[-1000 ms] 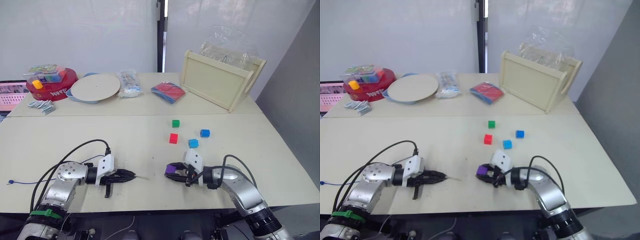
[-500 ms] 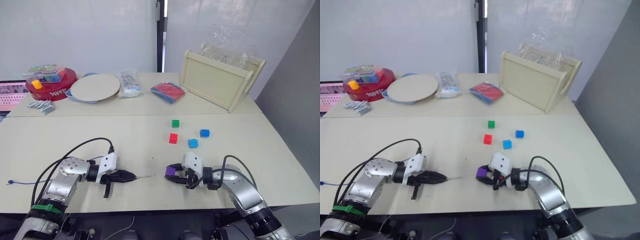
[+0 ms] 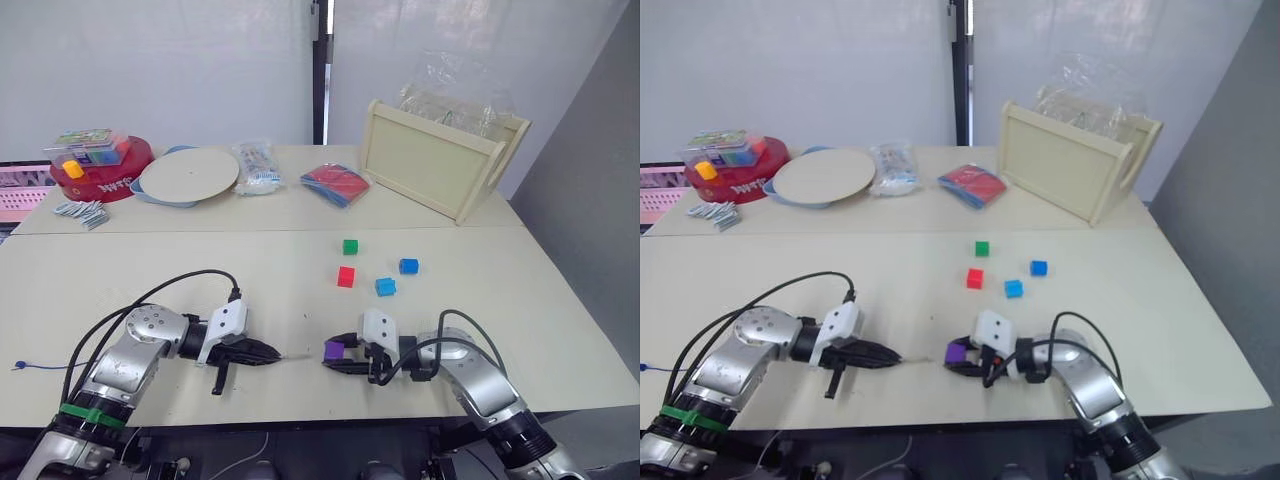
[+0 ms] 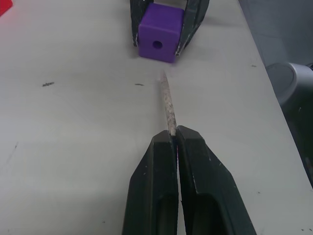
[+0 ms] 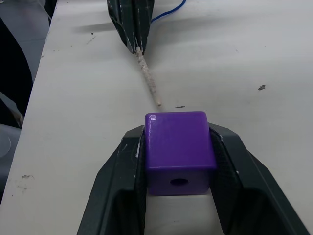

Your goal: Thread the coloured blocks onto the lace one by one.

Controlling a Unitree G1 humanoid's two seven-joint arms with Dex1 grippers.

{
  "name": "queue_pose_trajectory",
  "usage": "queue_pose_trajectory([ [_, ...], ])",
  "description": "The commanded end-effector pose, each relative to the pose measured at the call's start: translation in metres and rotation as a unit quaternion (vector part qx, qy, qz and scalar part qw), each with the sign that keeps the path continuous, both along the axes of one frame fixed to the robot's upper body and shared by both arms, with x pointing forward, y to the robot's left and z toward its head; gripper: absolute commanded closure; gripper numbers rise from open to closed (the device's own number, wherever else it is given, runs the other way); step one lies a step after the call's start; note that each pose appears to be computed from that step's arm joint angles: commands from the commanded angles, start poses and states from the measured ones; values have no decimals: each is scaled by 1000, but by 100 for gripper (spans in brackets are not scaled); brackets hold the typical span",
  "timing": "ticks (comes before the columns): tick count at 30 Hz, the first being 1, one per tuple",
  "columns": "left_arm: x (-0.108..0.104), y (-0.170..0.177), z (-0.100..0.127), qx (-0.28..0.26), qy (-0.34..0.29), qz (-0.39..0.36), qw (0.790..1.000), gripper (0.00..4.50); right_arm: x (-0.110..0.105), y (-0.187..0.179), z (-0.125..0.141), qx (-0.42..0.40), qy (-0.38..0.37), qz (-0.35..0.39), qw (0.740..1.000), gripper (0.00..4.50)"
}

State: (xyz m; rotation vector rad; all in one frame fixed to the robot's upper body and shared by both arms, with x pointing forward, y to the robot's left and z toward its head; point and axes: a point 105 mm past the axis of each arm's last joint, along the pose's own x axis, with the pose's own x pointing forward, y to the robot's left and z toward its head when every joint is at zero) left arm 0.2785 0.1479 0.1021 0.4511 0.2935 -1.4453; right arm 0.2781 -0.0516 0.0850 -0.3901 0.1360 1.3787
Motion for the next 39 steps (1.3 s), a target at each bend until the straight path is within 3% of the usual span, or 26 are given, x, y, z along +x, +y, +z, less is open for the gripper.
queue_pose_trajectory([
  [1,1,-10,14,-20,-17,-11,1000,448,-9,7,-8,-9,21,23,999,330],
  [14,-1,-24,17,-24,-17,-22,999,448,-11,10,-6,-11,22,24,999,330],
  [23,-3,-21,5,5,-6,-23,1000,448,-12,10,-4,-11,21,21,999,330],
  [34,-7,-52,17,-52,-20,-43,998,448,-15,11,-5,-12,26,22,999,330],
  [39,-12,-67,12,-55,-15,-62,996,448,-15,12,-5,-13,26,23,999,330],
])
